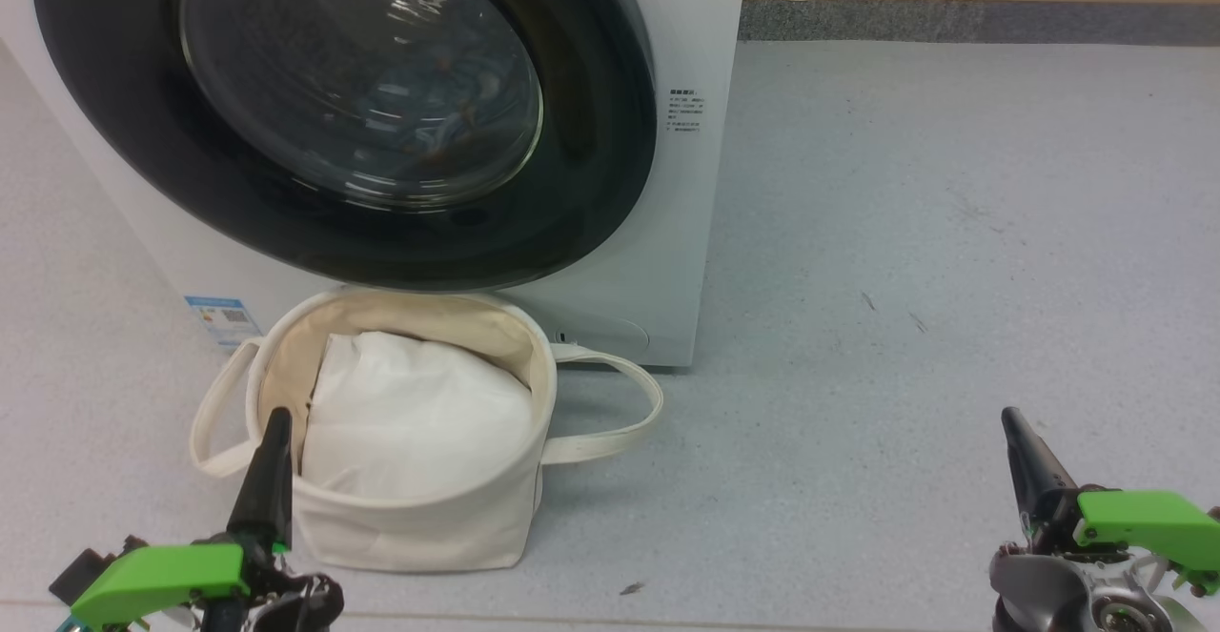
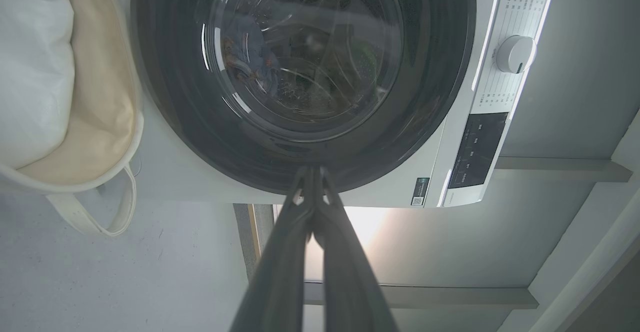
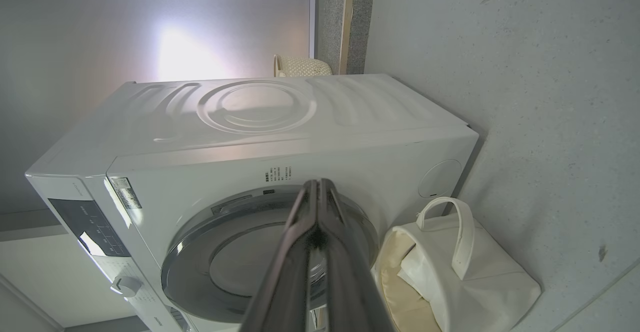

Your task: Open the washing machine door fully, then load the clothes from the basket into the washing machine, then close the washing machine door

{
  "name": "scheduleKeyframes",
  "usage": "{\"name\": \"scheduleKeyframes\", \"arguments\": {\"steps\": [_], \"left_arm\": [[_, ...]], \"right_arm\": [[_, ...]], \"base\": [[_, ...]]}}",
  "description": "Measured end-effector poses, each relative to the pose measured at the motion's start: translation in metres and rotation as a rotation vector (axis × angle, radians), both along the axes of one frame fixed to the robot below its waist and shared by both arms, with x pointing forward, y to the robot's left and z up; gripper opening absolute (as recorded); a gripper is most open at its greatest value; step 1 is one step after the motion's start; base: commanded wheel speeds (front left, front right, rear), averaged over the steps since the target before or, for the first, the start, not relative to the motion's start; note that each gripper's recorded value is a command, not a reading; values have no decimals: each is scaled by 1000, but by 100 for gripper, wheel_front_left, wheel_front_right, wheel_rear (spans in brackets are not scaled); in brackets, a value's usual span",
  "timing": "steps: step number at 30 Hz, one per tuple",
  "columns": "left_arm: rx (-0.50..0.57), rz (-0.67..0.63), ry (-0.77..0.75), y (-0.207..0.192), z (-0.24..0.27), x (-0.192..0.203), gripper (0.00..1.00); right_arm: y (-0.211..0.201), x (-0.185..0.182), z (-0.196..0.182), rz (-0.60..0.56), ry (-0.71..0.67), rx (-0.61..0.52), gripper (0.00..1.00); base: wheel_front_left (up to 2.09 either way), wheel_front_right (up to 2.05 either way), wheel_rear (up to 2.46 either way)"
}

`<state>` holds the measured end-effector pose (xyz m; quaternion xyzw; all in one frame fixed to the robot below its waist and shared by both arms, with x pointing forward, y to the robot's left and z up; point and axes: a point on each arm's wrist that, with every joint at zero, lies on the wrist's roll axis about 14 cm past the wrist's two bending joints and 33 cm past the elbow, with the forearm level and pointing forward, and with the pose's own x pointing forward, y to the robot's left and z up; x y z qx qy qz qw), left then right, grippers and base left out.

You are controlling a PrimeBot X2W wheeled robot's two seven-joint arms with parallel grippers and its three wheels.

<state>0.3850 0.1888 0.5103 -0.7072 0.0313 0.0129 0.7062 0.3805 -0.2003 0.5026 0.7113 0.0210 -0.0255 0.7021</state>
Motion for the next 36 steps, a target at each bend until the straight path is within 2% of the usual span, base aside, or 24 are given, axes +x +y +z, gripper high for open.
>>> {"name": "scheduleKeyframes", "arguments": {"steps": [36], "left_arm": [[0, 0, 0, 0, 0, 0, 0]], "right_arm": [[-1, 0, 1, -7, -1, 7, 0]], "base": [[0, 0, 0]]}}
